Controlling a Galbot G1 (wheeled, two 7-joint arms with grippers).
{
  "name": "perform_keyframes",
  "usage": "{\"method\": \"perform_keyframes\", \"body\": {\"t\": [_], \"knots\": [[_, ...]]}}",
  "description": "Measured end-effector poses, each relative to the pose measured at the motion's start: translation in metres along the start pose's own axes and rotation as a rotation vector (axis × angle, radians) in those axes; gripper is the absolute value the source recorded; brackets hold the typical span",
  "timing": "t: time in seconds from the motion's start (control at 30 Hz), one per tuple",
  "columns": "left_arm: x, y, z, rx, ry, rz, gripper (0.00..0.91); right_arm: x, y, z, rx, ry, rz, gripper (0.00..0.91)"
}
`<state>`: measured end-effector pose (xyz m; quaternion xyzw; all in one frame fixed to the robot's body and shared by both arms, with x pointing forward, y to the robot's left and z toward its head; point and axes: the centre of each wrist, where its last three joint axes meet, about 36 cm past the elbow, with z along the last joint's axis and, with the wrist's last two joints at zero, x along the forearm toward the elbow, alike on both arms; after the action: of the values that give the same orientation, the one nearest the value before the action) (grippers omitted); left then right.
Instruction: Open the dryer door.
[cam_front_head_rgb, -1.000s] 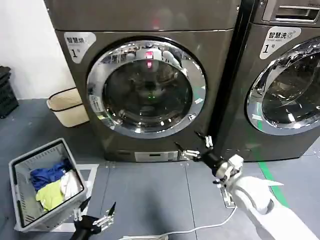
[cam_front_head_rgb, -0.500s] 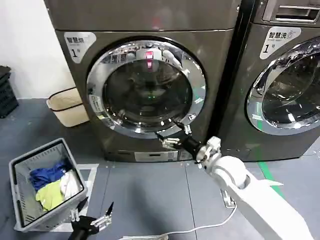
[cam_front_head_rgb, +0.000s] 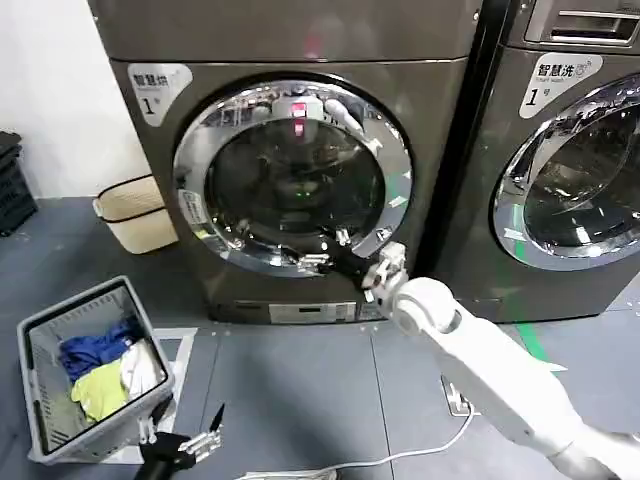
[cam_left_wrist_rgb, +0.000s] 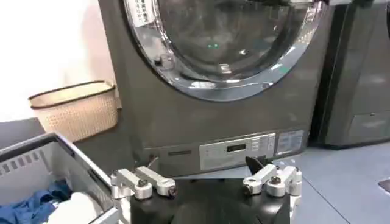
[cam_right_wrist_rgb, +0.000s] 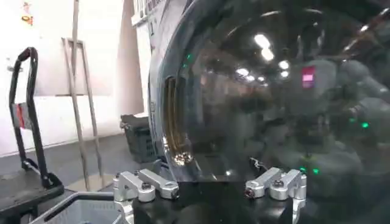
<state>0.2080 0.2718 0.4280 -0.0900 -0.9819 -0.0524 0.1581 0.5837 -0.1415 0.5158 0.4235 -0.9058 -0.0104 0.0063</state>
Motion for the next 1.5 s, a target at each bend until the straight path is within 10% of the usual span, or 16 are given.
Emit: {"method": "perform_keyframes", "body": {"t": [1.5], "knots": [[0.001,0.002,0.001,-0.001,0.000,-0.003,0.907,-0.121,0.008,-0.013,0.036,0.042,-0.140,0.907]]}}
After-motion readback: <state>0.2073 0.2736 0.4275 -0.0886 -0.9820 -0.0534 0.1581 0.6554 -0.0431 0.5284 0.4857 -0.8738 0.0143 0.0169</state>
